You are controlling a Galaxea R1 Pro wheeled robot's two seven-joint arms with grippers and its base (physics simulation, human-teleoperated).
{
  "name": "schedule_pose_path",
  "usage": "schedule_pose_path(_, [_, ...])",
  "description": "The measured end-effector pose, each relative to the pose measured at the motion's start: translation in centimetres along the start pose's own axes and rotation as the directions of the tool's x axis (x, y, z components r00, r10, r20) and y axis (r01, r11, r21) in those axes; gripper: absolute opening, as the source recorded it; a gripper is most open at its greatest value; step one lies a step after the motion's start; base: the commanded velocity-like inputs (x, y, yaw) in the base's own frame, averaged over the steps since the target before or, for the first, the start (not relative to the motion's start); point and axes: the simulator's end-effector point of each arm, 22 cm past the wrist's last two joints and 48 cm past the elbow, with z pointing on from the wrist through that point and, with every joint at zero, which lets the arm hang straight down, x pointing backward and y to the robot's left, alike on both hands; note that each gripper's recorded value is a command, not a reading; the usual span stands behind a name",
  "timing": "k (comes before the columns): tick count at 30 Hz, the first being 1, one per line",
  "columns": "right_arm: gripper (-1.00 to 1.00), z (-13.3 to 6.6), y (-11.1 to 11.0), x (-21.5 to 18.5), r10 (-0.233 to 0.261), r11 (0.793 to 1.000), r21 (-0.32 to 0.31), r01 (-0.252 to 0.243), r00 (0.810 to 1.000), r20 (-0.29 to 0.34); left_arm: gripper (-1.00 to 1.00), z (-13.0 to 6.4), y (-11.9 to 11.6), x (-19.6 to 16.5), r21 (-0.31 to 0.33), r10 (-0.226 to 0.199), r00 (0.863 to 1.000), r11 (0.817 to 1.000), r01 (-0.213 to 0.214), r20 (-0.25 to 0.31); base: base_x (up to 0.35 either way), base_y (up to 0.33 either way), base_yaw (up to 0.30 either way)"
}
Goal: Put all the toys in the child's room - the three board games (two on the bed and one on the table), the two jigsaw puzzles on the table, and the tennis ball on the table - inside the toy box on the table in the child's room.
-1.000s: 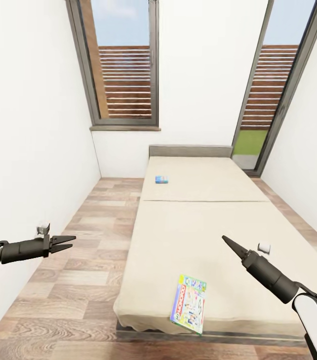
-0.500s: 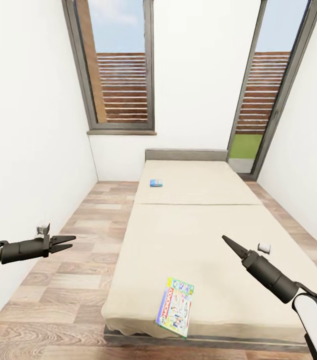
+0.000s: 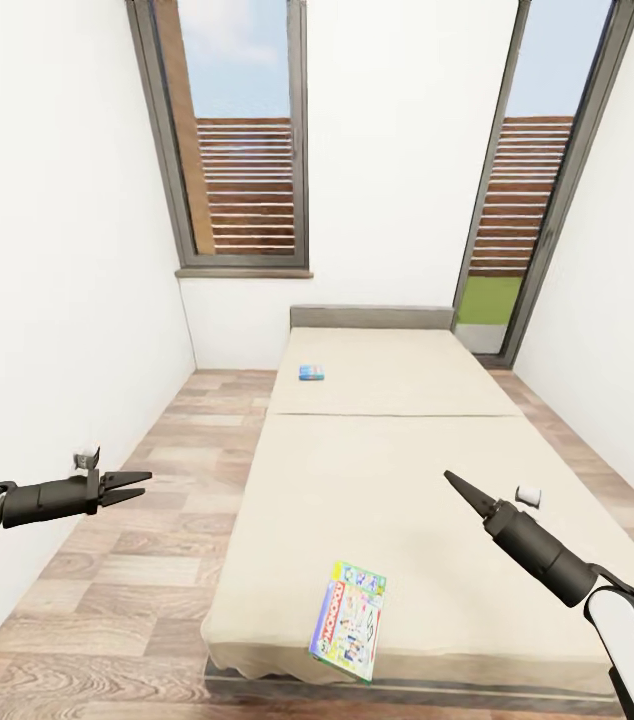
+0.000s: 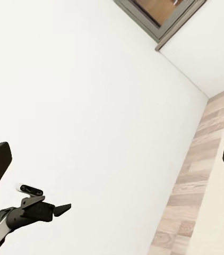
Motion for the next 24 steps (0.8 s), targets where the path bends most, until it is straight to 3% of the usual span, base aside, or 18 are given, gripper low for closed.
schedule_pose_path(12, [1.0, -0.1, 0.9, -0.5, -0.011, 1.0, -0.013, 0.012, 1.0, 0.009, 1.0, -0.4, -0.9, -0.4, 0.005, 0.019, 1.0, 1.0, -0.019, 0.009, 0.0, -0.178, 0.0])
schedule_pose_path(24, [1.0, -0.2, 1.7, -0.9, -0.023, 0.999, -0.026, 0.023, 1.0, 0.018, 1.0, -0.7, -1.8, -0.7, 0.011, 0.035, 0.999, 0.999, -0.035, 0.019, -0.008, -0.048, 0.0])
